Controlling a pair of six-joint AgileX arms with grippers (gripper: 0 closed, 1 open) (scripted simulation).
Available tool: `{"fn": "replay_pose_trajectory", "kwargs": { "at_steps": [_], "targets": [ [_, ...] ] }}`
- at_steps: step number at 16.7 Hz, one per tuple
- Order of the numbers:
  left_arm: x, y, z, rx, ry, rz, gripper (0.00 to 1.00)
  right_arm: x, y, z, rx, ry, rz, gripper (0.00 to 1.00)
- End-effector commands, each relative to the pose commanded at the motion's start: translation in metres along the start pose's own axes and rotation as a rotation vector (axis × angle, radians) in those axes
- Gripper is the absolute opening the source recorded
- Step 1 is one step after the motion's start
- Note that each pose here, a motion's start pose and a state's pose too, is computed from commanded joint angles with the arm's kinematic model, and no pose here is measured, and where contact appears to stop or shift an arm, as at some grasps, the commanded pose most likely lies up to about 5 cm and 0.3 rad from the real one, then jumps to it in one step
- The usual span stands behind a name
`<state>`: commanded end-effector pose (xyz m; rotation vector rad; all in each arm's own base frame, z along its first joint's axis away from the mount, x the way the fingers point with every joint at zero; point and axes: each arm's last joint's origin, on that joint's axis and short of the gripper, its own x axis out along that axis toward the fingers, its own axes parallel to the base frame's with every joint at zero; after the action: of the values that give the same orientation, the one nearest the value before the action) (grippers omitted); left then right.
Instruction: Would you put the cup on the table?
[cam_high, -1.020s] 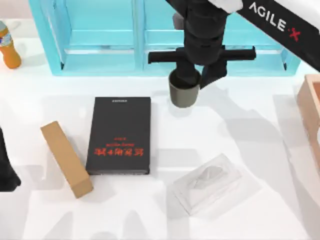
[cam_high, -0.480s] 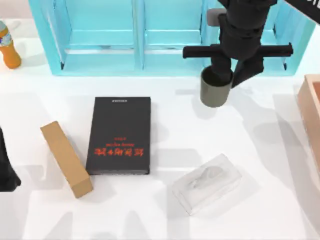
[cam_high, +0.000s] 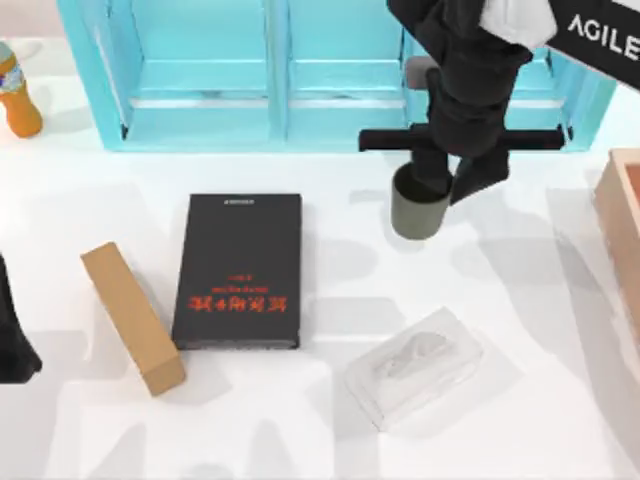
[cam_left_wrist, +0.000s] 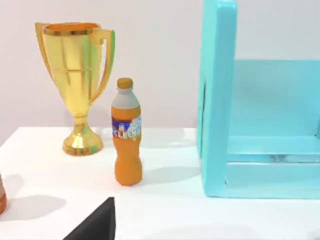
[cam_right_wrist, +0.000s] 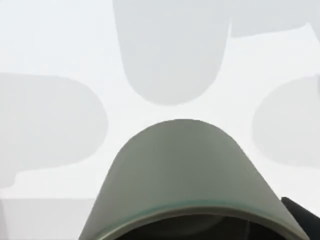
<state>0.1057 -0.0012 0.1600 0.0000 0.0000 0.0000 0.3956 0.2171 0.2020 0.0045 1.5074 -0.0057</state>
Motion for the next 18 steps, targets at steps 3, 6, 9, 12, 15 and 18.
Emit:
{"fn": "replay_pose_trajectory", "kwargs": {
  "at_steps": [3,6,9,12,15,18],
  "targets": [
    [0.0000,0.0000,0.0000,0.000,0.000,0.000,1.00,0.0158,0.0019,-0.0018,0.001,0.006,-0.003,0.00],
    [0.0000,0.0000,0.0000,0.000,0.000,0.000,1.00,0.0159,0.0019,-0.0018,0.001,0.006,-0.003,0.00],
    [0.0000,0.0000,0.0000,0.000,0.000,0.000,1.00,0.0159,0.0019,-0.0018,0.001,0.006,-0.003,0.23],
    [0.0000,0.0000,0.0000,0.000,0.000,0.000,1.00,0.0159,0.0019,-0.0018,0.001,0.006,-0.003,0.45],
    [0.0000,0.0000,0.0000,0.000,0.000,0.000,1.00,0.0159,0.0019,-0.0018,0.001,0.006,-0.003,0.68],
    [0.0000,0.0000,0.0000,0.000,0.000,0.000,1.00,0.0159,0.0019,-0.0018,0.001,0.006,-0.003,0.90]
  ]
}}
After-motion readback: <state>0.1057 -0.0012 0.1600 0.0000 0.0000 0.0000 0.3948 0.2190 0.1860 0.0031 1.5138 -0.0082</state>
